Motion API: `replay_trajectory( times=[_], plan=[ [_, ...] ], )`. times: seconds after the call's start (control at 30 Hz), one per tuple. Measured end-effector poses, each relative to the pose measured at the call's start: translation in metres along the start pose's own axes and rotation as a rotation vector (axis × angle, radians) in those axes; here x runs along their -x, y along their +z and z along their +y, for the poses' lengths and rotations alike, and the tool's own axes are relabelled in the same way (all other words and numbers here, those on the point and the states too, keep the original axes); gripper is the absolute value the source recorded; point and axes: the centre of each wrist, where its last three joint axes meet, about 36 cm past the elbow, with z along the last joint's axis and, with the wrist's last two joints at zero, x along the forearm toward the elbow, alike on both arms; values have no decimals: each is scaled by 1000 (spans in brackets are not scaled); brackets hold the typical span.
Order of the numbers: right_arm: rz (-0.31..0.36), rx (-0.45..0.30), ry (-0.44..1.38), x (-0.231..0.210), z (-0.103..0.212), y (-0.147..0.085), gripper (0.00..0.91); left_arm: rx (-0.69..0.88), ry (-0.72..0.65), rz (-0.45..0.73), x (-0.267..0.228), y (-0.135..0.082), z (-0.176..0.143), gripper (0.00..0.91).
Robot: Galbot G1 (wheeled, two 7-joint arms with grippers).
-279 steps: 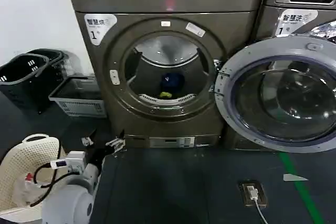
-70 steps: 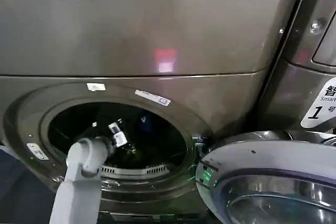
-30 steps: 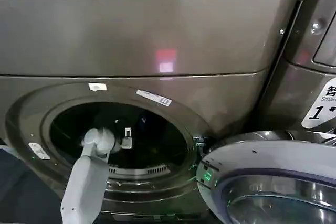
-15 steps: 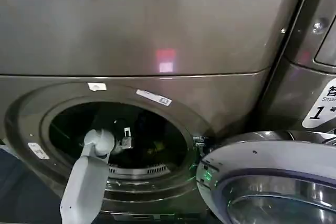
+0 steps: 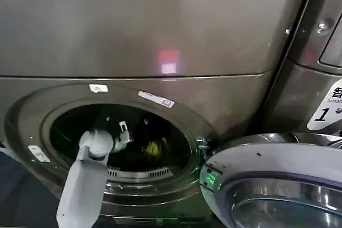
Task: Grasp the clothes from the dryer.
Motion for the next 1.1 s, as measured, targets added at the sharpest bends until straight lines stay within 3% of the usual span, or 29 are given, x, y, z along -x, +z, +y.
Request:
replay_trajectory(
  times=[0.23,0.43,0.73,1.1],
  plan=[
    [-1,1,-3,0,3,-3,907,-188,-295,-39,3,-7,-15,0],
    [-4,-4,-1,0,2,-2,907,-289,-447,-45,4,-14,-22,0],
    [-8,-2,2,-1,1,-1,907,-351,-564,-43,6,-21,-22,0],
    [2,-4,10,-3,0,-3,907,-387,-595,-36,7,-25,-24,0]
  ],
)
